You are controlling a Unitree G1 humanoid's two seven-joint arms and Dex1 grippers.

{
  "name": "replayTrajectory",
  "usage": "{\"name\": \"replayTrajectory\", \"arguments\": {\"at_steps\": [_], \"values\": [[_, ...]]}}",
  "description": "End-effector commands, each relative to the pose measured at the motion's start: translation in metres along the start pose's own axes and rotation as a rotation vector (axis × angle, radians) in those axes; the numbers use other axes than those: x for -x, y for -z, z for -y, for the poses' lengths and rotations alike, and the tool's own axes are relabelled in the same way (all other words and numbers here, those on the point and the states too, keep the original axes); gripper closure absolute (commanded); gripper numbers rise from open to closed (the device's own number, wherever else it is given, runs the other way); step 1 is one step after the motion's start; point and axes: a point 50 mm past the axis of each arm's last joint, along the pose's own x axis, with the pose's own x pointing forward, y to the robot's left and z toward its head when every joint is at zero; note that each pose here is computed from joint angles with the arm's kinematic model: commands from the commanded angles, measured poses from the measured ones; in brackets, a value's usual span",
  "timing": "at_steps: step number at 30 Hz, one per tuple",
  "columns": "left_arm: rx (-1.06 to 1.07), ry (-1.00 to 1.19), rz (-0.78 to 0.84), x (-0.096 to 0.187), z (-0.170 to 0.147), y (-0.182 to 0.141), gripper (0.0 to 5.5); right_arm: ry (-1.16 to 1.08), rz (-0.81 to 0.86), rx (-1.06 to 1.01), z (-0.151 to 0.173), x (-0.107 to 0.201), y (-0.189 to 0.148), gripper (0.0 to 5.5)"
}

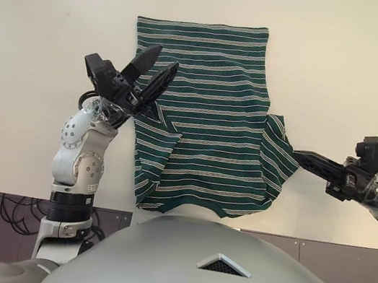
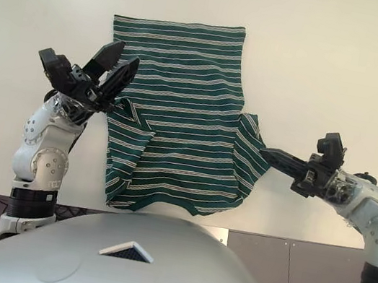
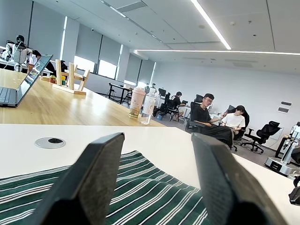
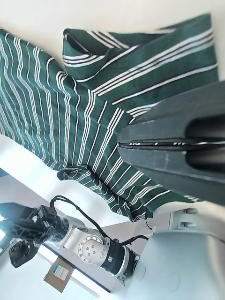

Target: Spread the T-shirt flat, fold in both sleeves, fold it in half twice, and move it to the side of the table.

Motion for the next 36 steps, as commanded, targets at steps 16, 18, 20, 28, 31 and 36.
{"name": "replayTrajectory", "arguments": {"at_steps": [16,18,20,28,31,36], "values": [[0.019,-0.02,0.005,0.002,-0.003,0.009,2.87,0.303,-0.057,0.032,0.038,0.027,0.008,3.01],[0.021,-0.019,0.004,0.002,-0.003,0.01,2.87,0.325,-0.094,0.042,0.042,0.03,0.014,2.83],[0.022,-0.02,0.004,0.002,-0.003,0.01,2.87,0.322,-0.125,0.042,0.042,0.031,0.019,2.83],[0.037,-0.021,0.005,0.002,-0.003,0.012,2.87,0.259,-0.15,0.0,0.036,0.025,0.029,2.83],[0.038,-0.025,0.005,0.003,-0.003,0.012,2.87,0.224,-0.153,-0.003,0.031,0.019,0.031,2.83],[0.041,-0.024,0.003,0.003,-0.003,0.013,2.87,0.223,-0.151,0.003,0.03,0.013,0.03,3.56]]}}
